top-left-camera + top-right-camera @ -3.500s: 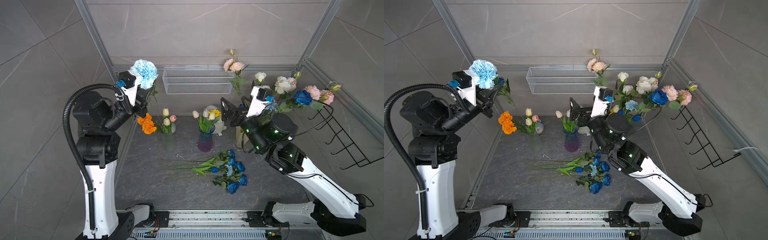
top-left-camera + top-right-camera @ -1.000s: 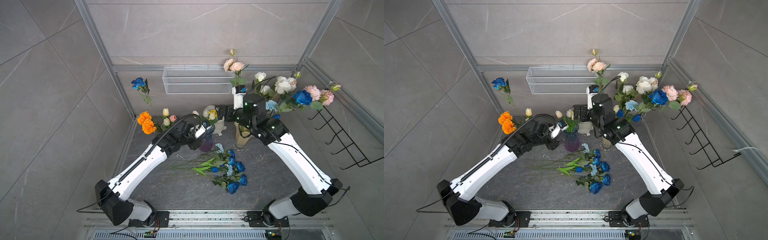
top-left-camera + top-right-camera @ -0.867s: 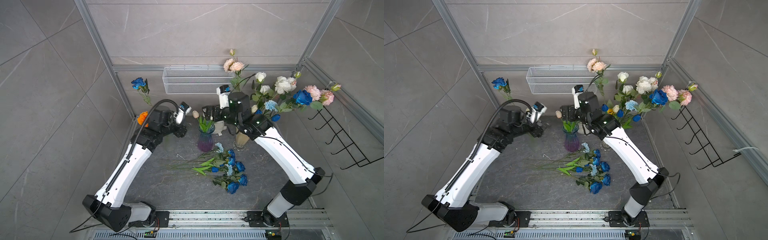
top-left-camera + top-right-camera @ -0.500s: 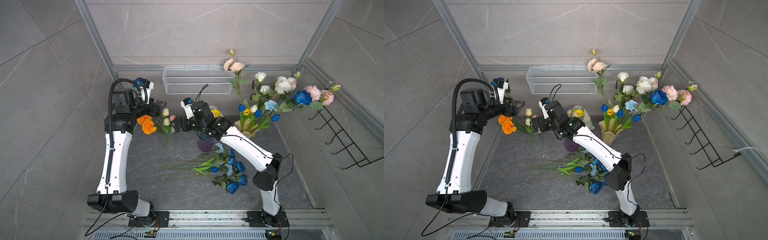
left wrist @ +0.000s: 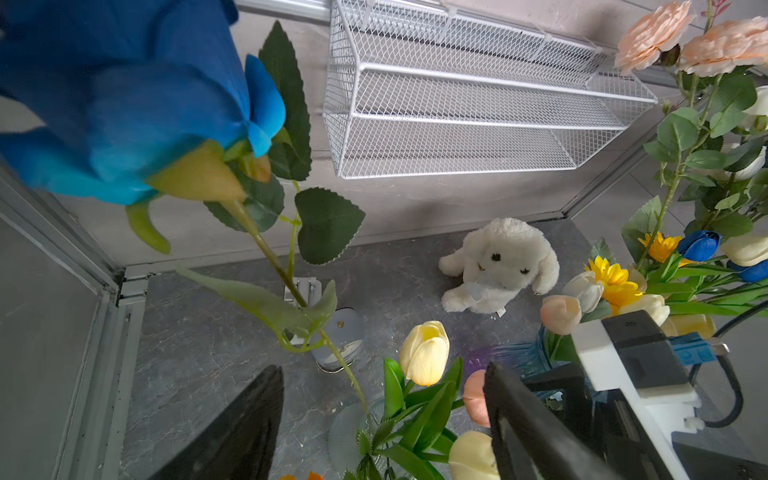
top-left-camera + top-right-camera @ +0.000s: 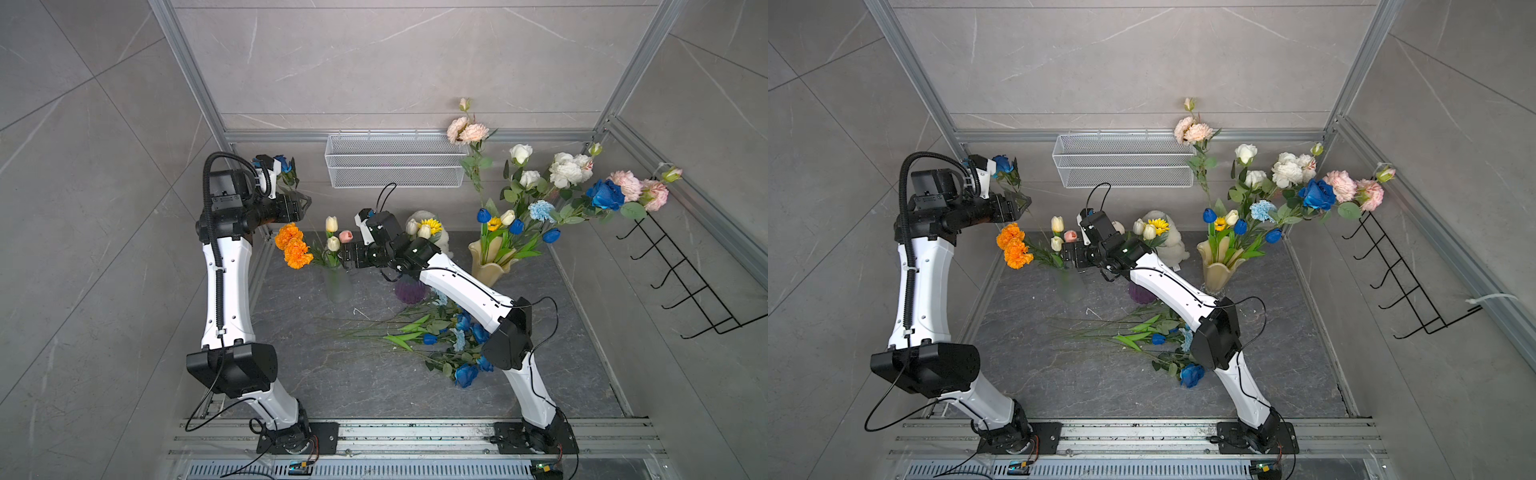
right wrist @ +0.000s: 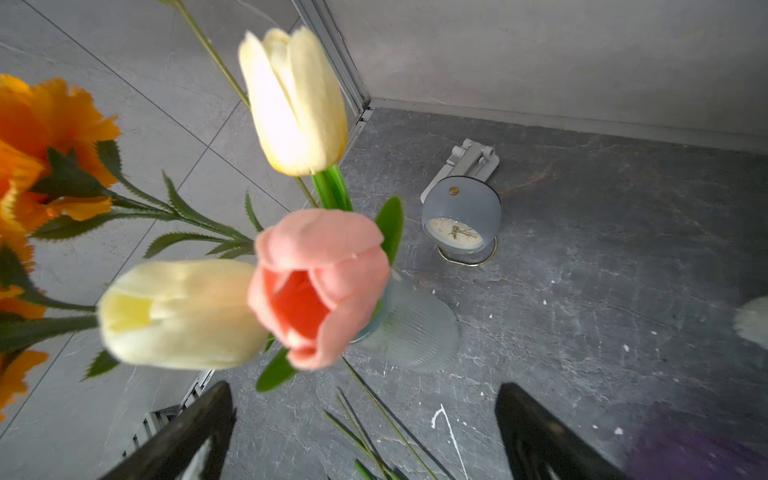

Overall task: Pick out blue flowers from the vase
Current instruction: Pick up the flower from the vase.

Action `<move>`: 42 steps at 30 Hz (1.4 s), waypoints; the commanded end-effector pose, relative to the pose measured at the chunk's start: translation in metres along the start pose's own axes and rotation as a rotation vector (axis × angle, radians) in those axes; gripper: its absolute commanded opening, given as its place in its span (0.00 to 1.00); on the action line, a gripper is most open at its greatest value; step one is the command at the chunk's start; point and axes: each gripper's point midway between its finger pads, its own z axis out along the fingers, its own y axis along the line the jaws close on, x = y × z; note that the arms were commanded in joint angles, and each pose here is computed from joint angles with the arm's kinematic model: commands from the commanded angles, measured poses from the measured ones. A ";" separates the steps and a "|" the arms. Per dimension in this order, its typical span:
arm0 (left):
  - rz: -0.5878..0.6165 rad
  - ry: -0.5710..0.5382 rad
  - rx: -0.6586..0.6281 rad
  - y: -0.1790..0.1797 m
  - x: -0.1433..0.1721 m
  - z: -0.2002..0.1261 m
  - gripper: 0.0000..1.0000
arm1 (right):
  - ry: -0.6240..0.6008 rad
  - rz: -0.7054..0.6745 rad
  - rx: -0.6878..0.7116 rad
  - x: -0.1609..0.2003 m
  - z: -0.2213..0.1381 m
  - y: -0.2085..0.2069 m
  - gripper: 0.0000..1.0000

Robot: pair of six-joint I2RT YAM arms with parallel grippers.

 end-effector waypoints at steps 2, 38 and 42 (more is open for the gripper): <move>-0.006 -0.016 -0.027 0.010 -0.005 0.008 0.73 | -0.006 0.054 -0.032 -0.001 0.016 0.001 1.00; -0.002 -0.106 0.144 0.009 0.000 0.053 0.50 | 0.073 0.107 0.035 0.033 0.071 -0.034 0.99; 0.005 -0.128 0.210 0.000 0.000 0.055 0.43 | 0.074 0.102 0.035 0.034 0.073 -0.035 0.99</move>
